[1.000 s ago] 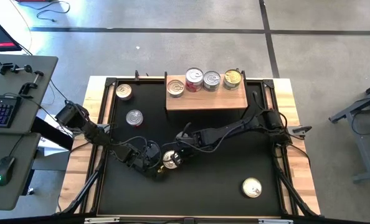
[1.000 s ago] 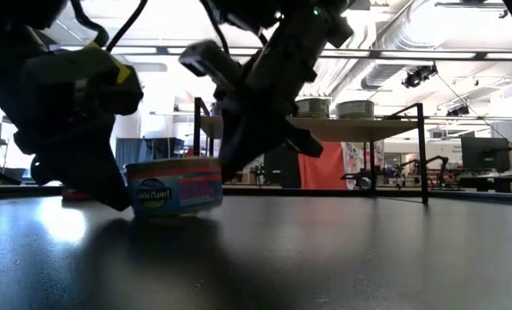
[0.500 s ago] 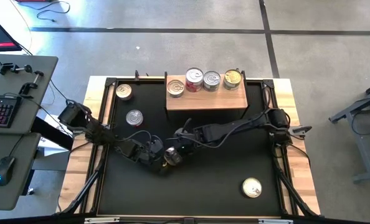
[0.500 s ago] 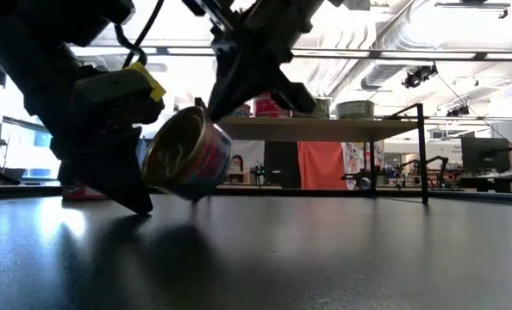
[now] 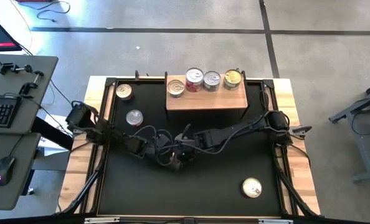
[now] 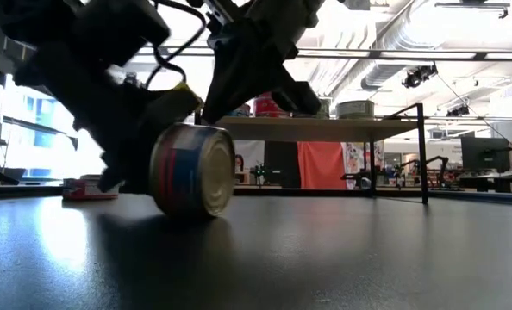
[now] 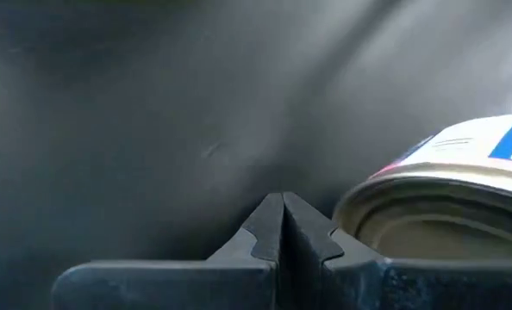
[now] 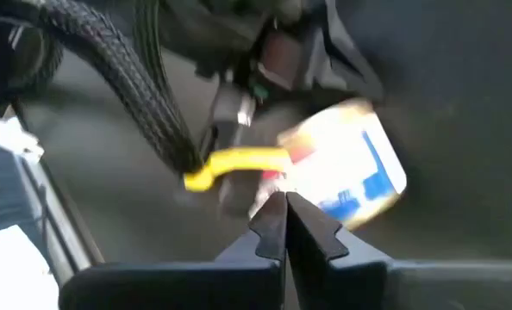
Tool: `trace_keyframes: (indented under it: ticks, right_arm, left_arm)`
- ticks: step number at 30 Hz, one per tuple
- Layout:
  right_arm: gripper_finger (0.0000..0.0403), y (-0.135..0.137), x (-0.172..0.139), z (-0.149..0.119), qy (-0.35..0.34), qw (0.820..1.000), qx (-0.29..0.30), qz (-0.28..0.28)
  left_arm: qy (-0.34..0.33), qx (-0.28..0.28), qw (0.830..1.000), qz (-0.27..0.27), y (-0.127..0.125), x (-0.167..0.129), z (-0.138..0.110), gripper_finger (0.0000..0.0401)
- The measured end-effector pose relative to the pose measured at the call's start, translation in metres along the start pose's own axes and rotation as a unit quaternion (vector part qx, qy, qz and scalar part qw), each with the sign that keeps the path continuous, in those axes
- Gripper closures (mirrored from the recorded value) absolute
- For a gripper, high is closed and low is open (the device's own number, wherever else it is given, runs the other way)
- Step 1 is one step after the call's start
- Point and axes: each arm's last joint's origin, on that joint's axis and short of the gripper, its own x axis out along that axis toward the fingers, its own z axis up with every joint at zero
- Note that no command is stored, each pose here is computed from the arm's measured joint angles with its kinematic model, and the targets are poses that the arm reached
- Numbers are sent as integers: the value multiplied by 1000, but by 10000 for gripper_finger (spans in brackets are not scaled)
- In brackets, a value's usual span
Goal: Stack canned seafood by type on shelf
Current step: Stack the blue-pink tuna can on top of the blue pink tuna can on the shelf
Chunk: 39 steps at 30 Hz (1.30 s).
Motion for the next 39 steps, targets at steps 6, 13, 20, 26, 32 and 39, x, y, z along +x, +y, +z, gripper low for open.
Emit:
trace_keyframes:
  ticks: [6, 13, 20, 26, 32, 39]
  right_arm:
    - [403, -1, 0, 0, -4, 1000, 7, -10]
    - [403, -4, -33, 2, -37, 997, -31, -56]
    - [396, 6, -76, 11, -70, 987, -142, -4]
    - [299, 18, -81, 15, -38, 957, -283, 57]
    - [130, 26, -74, 29, -8, 927, -374, 37]
    - [35, 29, -59, 38, 60, 846, -529, -29]
  left_arm:
    - [8, 11, 1000, -22, -5, 4, 5, 401]
    - [57, 71, 996, 26, 6, -22, 10, 401]
    - [29, 94, 993, 68, 19, -74, 7, 401]
    - [10, 36, 999, 2, 31, -113, -15, 401]
    - [27, 4, 999, -42, 33, -130, -33, 401]
    - [27, -3, 997, -76, 26, -135, -38, 401]
